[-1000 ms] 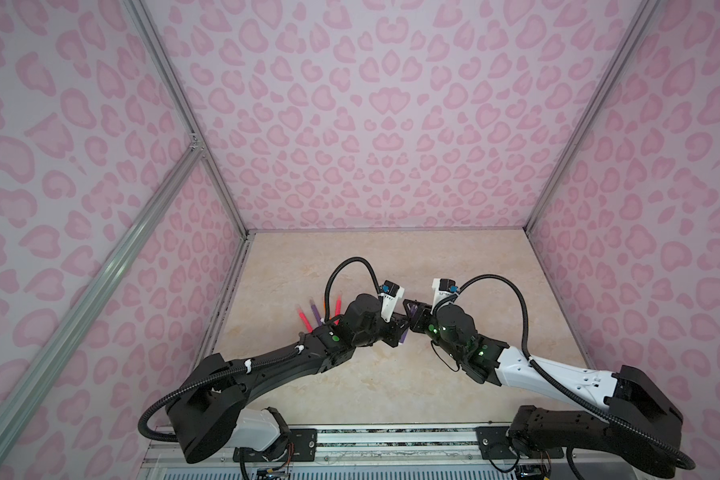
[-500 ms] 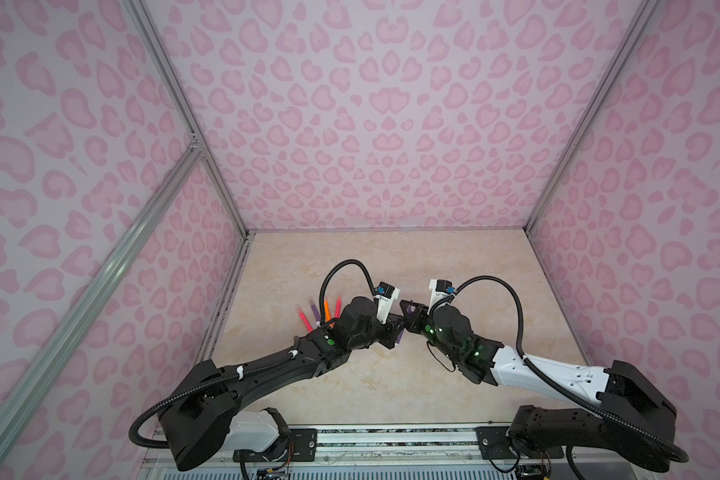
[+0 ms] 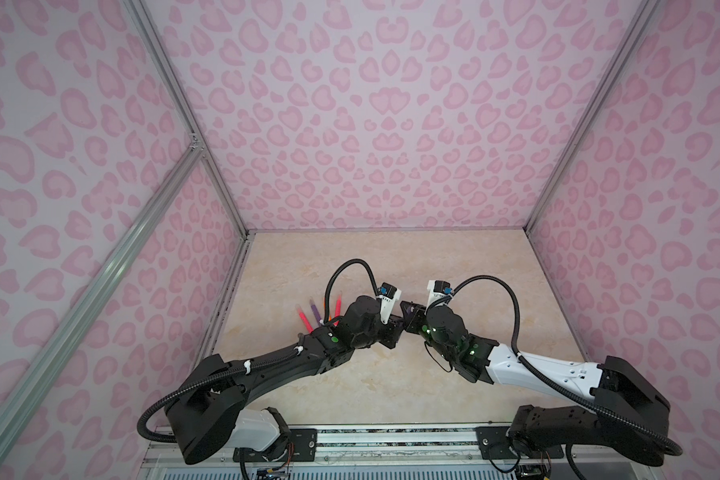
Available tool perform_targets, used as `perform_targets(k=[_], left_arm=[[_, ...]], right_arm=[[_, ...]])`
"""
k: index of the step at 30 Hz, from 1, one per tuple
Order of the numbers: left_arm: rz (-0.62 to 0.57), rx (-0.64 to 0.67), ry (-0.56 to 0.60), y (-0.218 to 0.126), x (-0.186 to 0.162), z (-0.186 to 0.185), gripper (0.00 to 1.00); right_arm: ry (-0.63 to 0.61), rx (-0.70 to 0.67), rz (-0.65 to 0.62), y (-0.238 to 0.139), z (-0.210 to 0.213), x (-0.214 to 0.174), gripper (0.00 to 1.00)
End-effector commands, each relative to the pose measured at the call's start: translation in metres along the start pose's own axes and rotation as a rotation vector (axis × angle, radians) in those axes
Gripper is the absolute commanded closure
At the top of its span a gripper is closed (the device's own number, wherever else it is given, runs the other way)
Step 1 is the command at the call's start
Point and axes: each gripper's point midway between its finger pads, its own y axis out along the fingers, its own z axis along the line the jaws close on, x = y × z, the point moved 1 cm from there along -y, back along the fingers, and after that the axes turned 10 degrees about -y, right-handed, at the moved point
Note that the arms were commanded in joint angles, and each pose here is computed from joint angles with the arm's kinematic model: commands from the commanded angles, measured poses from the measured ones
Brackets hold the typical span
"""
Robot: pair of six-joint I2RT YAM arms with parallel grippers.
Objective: Insert the pens into the pen caps
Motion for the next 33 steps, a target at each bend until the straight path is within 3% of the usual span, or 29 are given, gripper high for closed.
perform_targets(k=[1,8,13,15,20,24,26,29,33], left_arm=[[-0.064,-0.086,0.016,0.000,0.020,-0.022,0.75],[-0.063,-0.091,0.017,0.000,0.019,-0.022,0.74],[-0.081,-0.094,0.016,-0.004,0.021,-0.022,0.91],[-0.094,-0.076,0.010,-0.006,0.023,-0.020,0.96],[-0.166,0.031,-0.023,-0.015,0.030,0.000,0.97],[-0.251,0.089,-0.032,-0.031,0.036,0.012,0.97],[-0.313,0.092,-0.021,-0.043,0.039,0.015,0.97],[-0.405,0.149,-0.012,-0.063,0.044,0.027,0.96],[-0.448,0.116,0.077,-0.073,0.047,0.019,0.97]], right_arm=[[-0.004,0.081,0.033,0.000,0.017,-0.006,1.00],[-0.002,0.085,0.032,-0.001,0.018,-0.006,1.00],[-0.007,0.081,0.032,-0.001,0.018,-0.006,0.99],[-0.012,0.071,0.031,-0.001,0.017,-0.006,0.92],[-0.028,0.023,0.027,-0.003,0.009,-0.004,0.71],[-0.037,-0.021,0.018,-0.010,0.000,0.000,0.62],[-0.045,-0.052,0.014,-0.016,-0.007,0.002,0.51],[-0.060,-0.115,0.005,-0.029,-0.020,0.006,0.47],[-0.082,-0.194,-0.034,-0.052,-0.046,0.011,0.45]])
